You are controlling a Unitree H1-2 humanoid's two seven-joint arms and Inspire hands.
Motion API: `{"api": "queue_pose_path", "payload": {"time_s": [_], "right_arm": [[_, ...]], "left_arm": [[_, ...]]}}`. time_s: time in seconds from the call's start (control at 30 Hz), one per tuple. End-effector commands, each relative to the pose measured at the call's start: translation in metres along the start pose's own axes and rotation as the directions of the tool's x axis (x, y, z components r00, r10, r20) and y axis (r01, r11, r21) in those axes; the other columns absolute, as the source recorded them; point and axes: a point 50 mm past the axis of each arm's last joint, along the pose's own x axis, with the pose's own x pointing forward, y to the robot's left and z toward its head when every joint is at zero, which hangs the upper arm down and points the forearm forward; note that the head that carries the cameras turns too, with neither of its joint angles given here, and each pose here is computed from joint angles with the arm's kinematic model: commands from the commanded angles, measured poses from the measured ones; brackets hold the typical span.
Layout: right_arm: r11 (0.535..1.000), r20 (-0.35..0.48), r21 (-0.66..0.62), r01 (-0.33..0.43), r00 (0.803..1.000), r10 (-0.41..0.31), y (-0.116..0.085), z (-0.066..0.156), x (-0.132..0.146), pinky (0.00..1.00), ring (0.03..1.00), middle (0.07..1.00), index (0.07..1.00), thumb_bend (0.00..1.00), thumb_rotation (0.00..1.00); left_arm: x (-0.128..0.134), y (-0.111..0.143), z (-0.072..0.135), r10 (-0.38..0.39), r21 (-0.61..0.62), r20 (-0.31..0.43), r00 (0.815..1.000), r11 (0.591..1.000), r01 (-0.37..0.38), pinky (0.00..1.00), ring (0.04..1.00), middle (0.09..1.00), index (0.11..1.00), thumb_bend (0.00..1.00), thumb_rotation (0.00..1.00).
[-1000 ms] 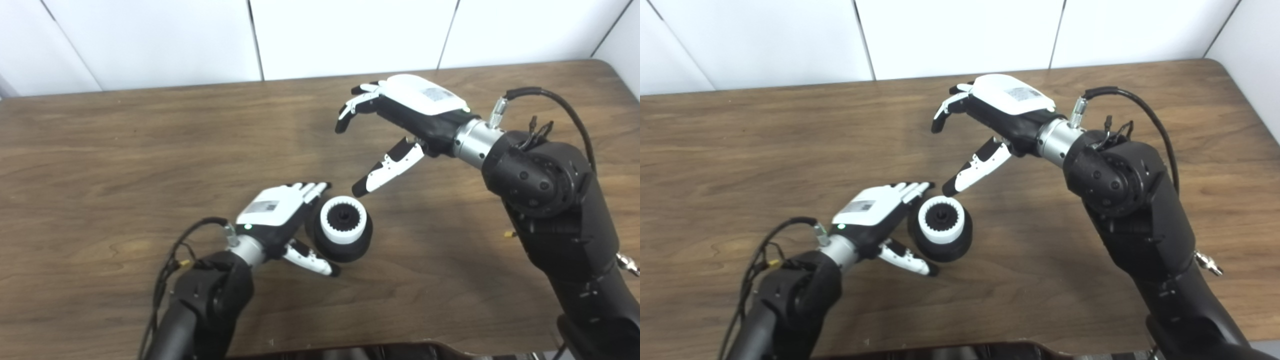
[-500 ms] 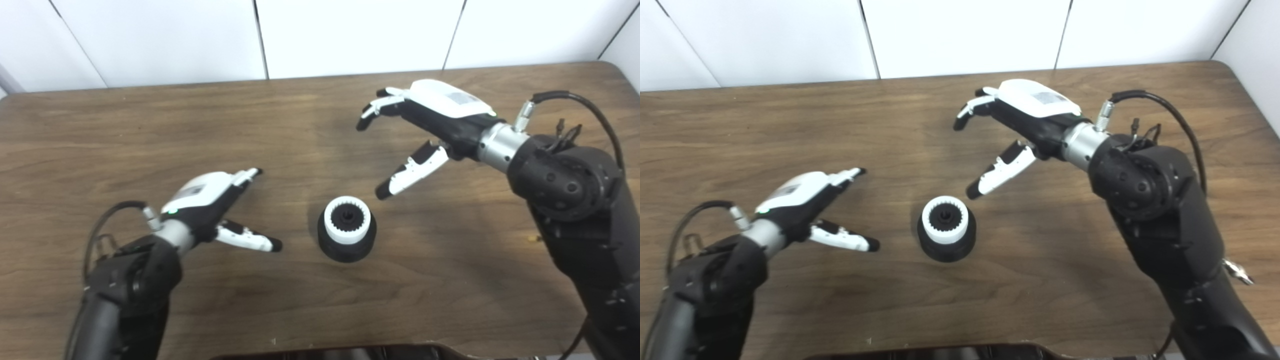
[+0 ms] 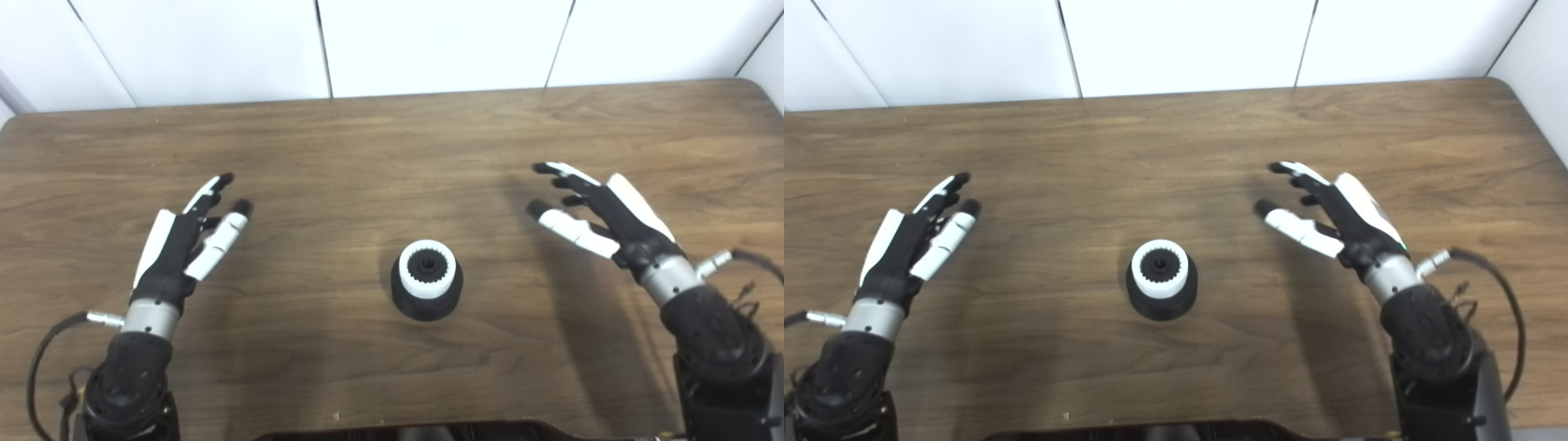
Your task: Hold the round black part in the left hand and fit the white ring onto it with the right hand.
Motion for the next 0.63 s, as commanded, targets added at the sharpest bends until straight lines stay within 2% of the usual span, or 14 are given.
{"api": "queue_pose_path", "payload": {"time_s": [0.0, 0.03, 0.1, 0.17, 0.27, 0.33, 0.43, 0.6], "right_arm": [[0.996, 0.107, 0.025, 0.086, 0.990, -0.088, -0.008, 0.008, 0.000, 0.84, 0.914, 0.943, 0.918, 0.55, 0.99], [0.994, 0.112, 0.055, 0.093, 0.989, -0.099, -0.006, 0.006, -0.003, 0.84, 0.913, 0.942, 0.921, 0.55, 1.00], [0.982, 0.107, 0.149, 0.117, 0.985, -0.134, -0.001, -0.001, -0.008, 0.88, 0.942, 0.966, 0.946, 0.54, 1.00], [0.967, 0.085, 0.206, 0.153, 0.981, -0.173, 0.004, -0.006, -0.013, 0.96, 0.985, 0.993, 0.978, 0.56, 1.00], [0.934, 0.043, 0.306, 0.182, 0.978, -0.205, 0.007, -0.012, -0.020, 1.00, 0.999, 1.000, 0.998, 0.58, 1.00], [0.907, 0.008, 0.382, 0.178, 0.981, -0.196, 0.009, -0.014, -0.024, 1.00, 1.000, 1.000, 1.000, 0.59, 1.00], [0.856, -0.019, 0.493, 0.156, 0.986, -0.168, 0.011, -0.016, -0.029, 1.00, 1.000, 1.000, 1.000, 0.57, 1.00], [0.808, -0.022, 0.569, 0.152, 0.985, -0.170, 0.012, -0.017, -0.032, 1.00, 1.000, 1.000, 1.000, 0.56, 1.00]], "left_arm": [[0.004, 0.006, 0.012, 0.071, -0.108, 0.087, 0.994, 0.992, -0.062, 0.90, 0.956, 0.969, 0.971, 0.43, 0.97], [0.004, 0.006, 0.010, 0.074, -0.181, 0.089, 0.993, 0.982, -0.057, 0.92, 0.962, 0.970, 0.972, 0.43, 0.95], [0.000, 0.003, 0.004, 0.080, -0.351, 0.084, 0.993, 0.935, -0.045, 0.98, 0.989, 0.991, 0.993, 0.46, 0.99], [-0.004, 0.002, -0.002, 0.071, -0.449, 0.086, 0.994, 0.893, -0.025, 1.00, 0.998, 0.999, 0.999, 0.52, 1.00], [-0.012, 0.002, -0.008, 0.049, -0.501, 0.098, 0.994, 0.866, 0.006, 1.00, 1.000, 1.000, 1.000, 0.58, 1.00], [-0.015, 0.003, -0.011, 0.042, -0.512, 0.108, 0.993, 0.858, 0.019, 1.00, 1.000, 1.000, 1.000, 0.65, 1.00], [-0.017, 0.005, -0.015, 0.036, -0.530, 0.118, 0.992, 0.847, 0.032, 1.00, 1.000, 1.000, 1.000, 0.73, 1.00], [-0.021, 0.004, -0.016, 0.060, -0.576, 0.105, 0.993, 0.817, 0.012, 1.00, 1.000, 1.000, 1.000, 0.73, 1.00]]}}
